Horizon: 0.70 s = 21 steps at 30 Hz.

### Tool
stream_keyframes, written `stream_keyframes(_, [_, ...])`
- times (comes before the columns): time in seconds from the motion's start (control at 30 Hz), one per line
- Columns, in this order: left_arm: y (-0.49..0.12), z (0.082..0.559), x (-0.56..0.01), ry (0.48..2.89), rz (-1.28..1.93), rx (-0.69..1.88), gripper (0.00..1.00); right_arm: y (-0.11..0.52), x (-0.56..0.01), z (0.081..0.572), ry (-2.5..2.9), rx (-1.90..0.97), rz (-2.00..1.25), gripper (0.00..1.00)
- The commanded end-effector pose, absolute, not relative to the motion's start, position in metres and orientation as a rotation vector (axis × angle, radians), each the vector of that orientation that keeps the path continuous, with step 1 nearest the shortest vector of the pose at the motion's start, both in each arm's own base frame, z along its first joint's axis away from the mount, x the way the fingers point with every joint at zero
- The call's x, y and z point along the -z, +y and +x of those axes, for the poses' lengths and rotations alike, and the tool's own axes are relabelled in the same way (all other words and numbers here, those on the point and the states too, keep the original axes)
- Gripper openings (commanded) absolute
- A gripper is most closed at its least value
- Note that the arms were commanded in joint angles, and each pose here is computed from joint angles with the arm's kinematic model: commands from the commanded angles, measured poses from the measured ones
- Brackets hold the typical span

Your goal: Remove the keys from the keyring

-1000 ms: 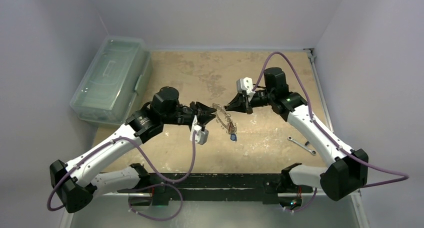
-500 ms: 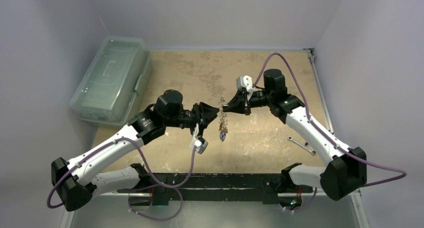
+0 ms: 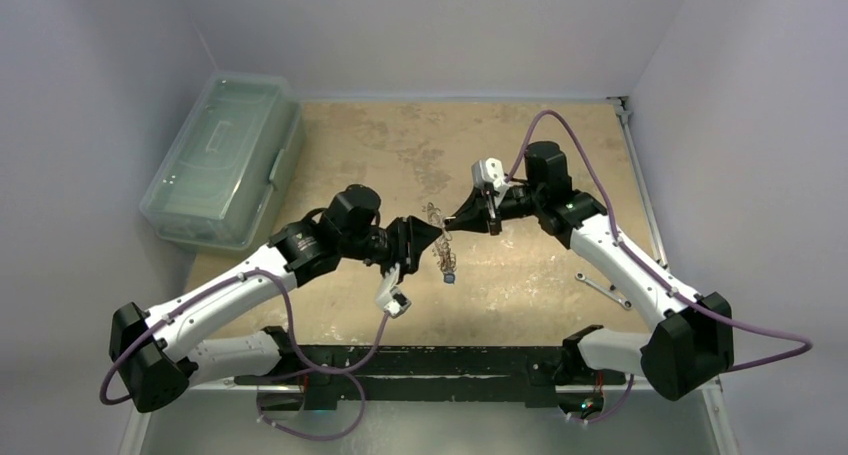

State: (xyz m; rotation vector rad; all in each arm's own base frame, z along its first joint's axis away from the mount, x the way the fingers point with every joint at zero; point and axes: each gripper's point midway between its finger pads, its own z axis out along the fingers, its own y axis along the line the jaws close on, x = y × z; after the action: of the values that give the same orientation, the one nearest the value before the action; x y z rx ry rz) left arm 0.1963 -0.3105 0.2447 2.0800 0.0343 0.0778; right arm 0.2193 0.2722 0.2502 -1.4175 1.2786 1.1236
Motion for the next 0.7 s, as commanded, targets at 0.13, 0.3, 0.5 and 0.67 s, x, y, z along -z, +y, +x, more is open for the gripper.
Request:
stream_keyframes(0.13, [-0.307, 0.185, -0.299, 0.521, 1.807, 0.255, 0.28, 0.267, -0.262, 0.202, 0.980, -0.948, -1.665, 0.00])
stream_keyframes(0.3, [-0.306, 0.187, -0.295, 0.669, 1.810, 0.383, 0.31, 0.272, -0.264, 0.199, 0.860, -0.808, -1.805, 0.00])
stream_keyframes(0.5, [-0.304, 0.185, -0.283, 0.744, 1.867, 0.498, 0.36, 0.281, -0.251, 0.190, 0.823, -0.729, -1.906, 0.00])
stream_keyframes(0.67, [-0.297, 0.174, -0.264, 0.756, 1.947, 0.551, 0.33, 0.283, -0.254, 0.191, 0.824, -0.712, -1.905, 0.00])
